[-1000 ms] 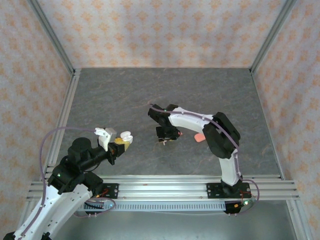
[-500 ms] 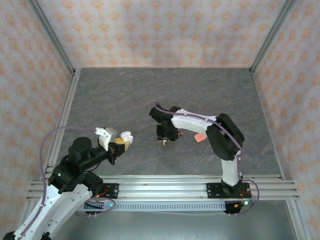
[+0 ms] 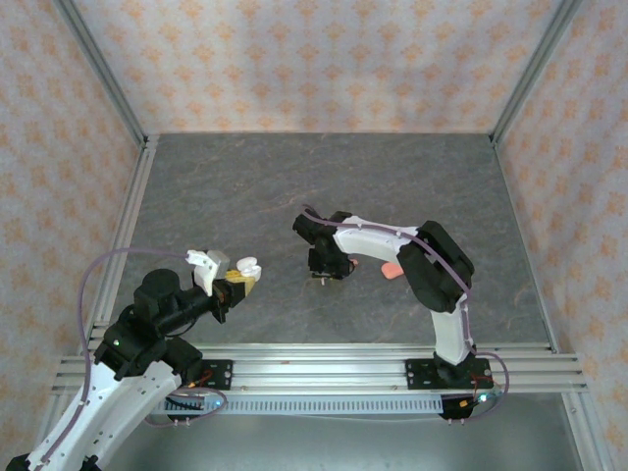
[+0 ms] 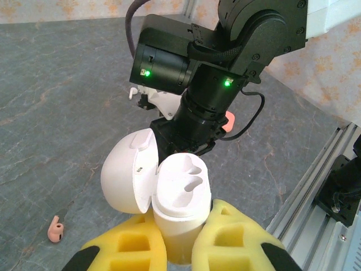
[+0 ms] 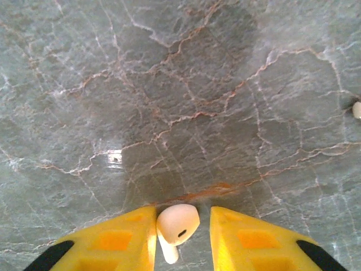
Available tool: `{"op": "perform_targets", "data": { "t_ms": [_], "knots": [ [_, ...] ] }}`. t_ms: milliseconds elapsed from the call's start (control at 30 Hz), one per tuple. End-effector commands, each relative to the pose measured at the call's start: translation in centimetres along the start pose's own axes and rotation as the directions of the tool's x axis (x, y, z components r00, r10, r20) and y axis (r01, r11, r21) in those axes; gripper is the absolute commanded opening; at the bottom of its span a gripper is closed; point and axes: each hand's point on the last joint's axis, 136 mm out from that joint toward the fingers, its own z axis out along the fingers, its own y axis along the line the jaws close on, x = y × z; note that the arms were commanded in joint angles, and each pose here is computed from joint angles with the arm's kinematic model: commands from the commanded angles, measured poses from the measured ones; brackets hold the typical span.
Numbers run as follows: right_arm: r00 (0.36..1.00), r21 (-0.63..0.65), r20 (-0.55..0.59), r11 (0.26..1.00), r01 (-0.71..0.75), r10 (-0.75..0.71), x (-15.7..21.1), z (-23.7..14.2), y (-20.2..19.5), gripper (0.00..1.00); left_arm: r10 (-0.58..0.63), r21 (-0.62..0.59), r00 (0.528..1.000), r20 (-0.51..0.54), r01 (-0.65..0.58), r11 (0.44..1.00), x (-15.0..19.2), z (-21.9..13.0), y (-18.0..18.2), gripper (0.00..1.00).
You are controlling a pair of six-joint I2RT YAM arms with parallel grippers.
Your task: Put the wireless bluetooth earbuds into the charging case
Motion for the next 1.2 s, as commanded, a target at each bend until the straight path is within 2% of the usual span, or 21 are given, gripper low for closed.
{"op": "perform_targets", "data": {
  "t_ms": [0,233,433,833,1167],
  "knots": [
    [1.0,0.019,-0.008,1.0,-0.009,0.01,0.2,1.1,-0.4,0.28,0.011,0.017,0.999,0.045,-0.012,1.0,-1.1,-0.1,-0.4,0.0],
    [1.0,-0.006,0.0,1.0,-0.002,0.002,0.0,0.7,0.0,0.17,0.006,0.046,0.998,0.062,-0.009,0.999,-1.4,-0.1,-0.8,0.0],
    [0.997,-0.03,0.08,0.999,0.014,-0.012,-0.9,-1.6,0.0,0.14,0.016,0.063,0.994,0.111,-0.023,0.998,-2.1,0.0,-1.1,0.0],
    [0.946,-0.156,0.323,0.985,0.069,-0.015,-2.9,-8.9,0.4,0.11,0.041,0.062,0.98,0.193,-0.054,0.997,-3.3,0.5,-0.9,0.02],
    [0.826,-0.385,0.562,0.898,0.213,0.045,-2.6,-19.0,1.8,0.1,0.069,0.07,0.958,0.277,-0.092,0.993,-5.5,1.7,-1.0,0.02]
  ]
}}
